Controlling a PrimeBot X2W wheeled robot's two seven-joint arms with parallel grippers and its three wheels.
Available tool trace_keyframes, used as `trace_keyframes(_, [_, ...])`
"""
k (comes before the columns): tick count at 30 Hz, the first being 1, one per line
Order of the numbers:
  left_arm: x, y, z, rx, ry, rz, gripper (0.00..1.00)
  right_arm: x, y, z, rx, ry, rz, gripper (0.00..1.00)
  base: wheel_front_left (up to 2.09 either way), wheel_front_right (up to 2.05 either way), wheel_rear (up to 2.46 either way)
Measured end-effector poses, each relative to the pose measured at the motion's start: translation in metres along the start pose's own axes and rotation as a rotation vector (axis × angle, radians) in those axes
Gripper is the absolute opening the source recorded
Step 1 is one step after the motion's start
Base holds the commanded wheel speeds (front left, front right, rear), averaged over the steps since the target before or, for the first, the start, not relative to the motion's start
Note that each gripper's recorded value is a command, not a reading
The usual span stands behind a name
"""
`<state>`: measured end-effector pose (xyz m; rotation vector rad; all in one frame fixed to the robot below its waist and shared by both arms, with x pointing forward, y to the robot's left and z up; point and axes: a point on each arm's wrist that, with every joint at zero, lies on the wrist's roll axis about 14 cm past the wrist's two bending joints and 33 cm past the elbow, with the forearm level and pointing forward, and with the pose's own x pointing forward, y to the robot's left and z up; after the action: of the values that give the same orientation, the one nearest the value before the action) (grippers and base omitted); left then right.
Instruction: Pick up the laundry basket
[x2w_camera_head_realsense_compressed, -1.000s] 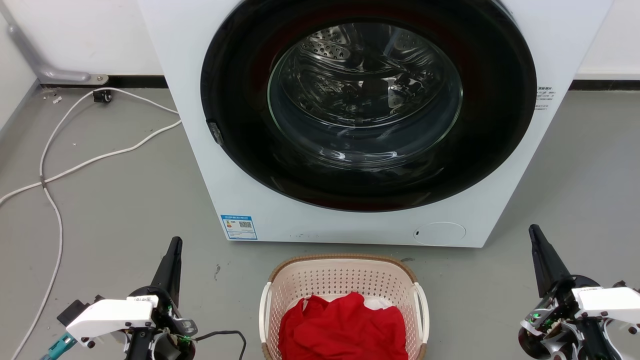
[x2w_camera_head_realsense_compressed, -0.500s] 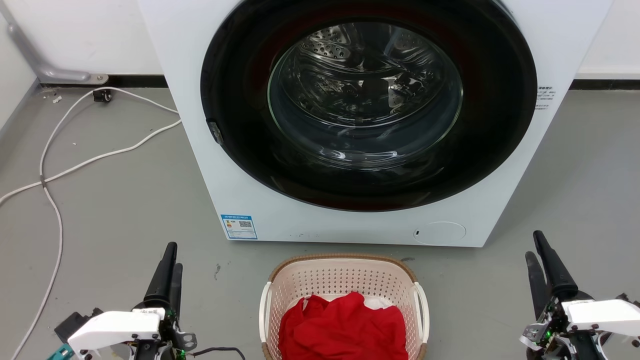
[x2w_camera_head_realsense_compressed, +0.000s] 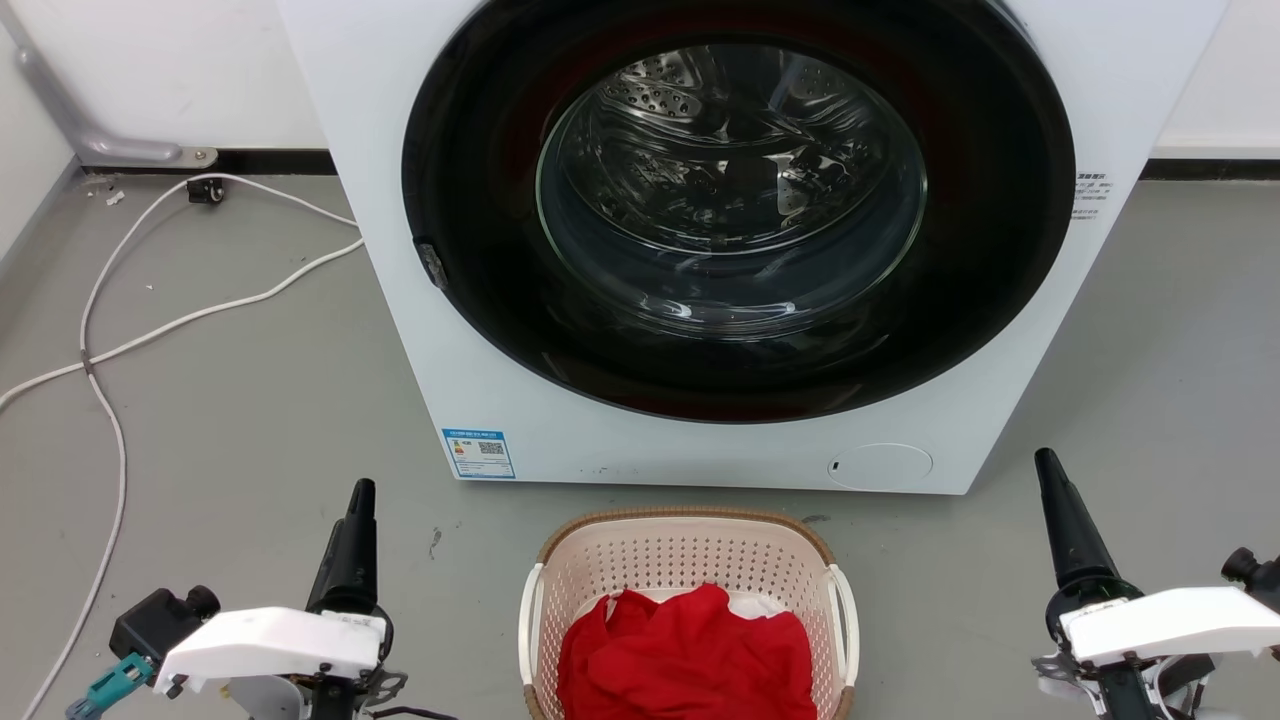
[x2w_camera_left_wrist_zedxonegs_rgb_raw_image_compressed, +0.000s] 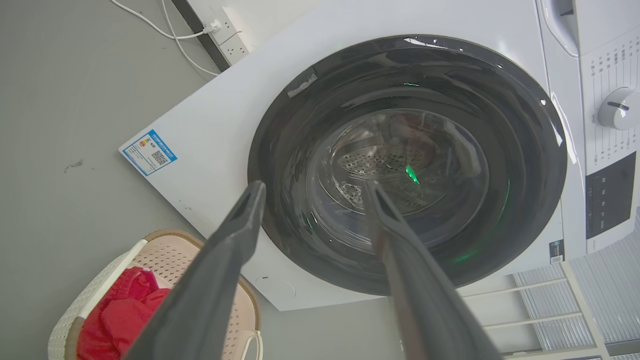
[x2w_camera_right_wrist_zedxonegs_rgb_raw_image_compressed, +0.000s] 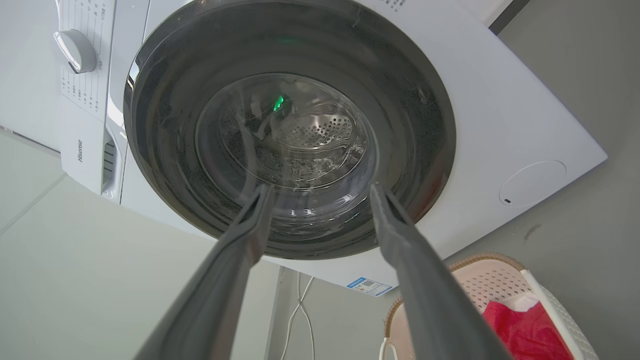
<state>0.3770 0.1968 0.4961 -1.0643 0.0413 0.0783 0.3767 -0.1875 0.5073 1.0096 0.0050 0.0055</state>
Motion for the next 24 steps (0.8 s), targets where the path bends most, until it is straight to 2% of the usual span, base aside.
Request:
trace_keyframes(6, [-0.003, -0.001, -0.001, 0.102, -0.008, 0.003, 1.0, -0.003, 0.004, -0.002, -0.118, 0.002, 0.015, 1.0, 0.0, 0.0, 0.0])
trace_keyframes(7, [-0.003, -0.003, -0.001, 0.15, -0.016, -0.004, 1.0, -0.003, 0.008, -0.003, -0.173, -0.002, 0.028, 1.0, 0.0, 0.0, 0.0])
trace_keyframes(24, [-0.009, -0.009, 0.002, 0.393, -0.058, -0.022, 1.0, -0.009, 0.017, -0.007, -0.427, -0.012, 0.07, 1.0, 0.0, 0.0, 0.0])
